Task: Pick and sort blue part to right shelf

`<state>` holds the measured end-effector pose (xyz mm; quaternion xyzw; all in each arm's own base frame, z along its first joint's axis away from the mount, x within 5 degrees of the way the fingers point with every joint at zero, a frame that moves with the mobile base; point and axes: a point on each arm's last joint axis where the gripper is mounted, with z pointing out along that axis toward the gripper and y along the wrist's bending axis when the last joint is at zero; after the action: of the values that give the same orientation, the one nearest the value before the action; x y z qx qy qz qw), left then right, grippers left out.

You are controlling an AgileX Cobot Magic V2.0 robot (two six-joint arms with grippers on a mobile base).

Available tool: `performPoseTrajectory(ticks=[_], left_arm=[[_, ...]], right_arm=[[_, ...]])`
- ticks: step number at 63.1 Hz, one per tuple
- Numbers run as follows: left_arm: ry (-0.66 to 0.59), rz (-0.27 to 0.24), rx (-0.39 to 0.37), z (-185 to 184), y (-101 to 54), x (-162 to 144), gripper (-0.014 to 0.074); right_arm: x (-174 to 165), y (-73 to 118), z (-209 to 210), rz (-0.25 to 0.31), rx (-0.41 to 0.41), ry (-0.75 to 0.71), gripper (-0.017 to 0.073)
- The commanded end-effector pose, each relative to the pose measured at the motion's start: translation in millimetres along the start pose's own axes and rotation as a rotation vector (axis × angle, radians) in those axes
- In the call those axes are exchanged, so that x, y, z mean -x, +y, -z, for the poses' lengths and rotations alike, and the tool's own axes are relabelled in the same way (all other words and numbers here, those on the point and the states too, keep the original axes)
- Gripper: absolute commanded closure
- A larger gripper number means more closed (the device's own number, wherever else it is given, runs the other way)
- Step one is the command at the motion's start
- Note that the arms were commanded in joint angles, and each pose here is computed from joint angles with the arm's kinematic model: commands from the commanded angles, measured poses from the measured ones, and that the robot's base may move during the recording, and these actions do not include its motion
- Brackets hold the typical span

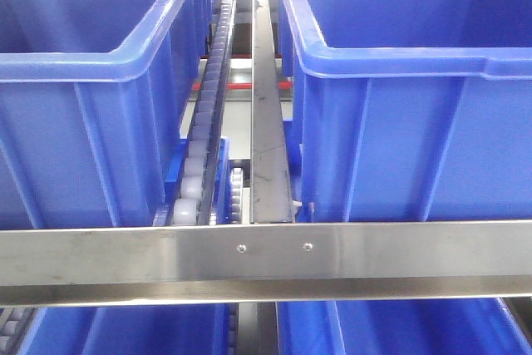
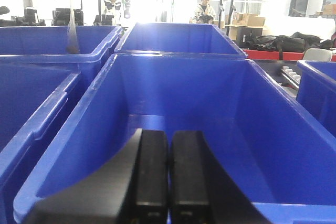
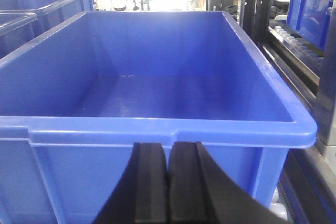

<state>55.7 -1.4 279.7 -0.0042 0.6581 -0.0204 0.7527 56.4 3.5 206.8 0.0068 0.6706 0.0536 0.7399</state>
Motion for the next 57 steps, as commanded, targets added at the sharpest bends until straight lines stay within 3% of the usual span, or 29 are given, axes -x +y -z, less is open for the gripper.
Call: performPoseTrajectory(ticks=[1,20,45,57], left_arm=[[-0.099,0.010,0.002,-0.1,0.0,16.4,0.0461],[-0.090,0.010,0.004,-0.7,0.3,10.1,0.0461],[-0.035,-0.009,0.012,10.5,3.2,-62.9,0.0461],[-0.021,-0.009,0.012,10.5,3.4,-68.1,0.0461]], right_arm=[[16.5,1.2,3.1,0.012,0.006,-0.134,0.0502],[16.5,1.2,3.1,0.012,0.006,-0.134,0.0502],[16.5,1.2,3.0,0.012,0.006,-0.133,0.0502],[16.5,1.2,3.0,0.012,0.006,-0.133,0.0502]])
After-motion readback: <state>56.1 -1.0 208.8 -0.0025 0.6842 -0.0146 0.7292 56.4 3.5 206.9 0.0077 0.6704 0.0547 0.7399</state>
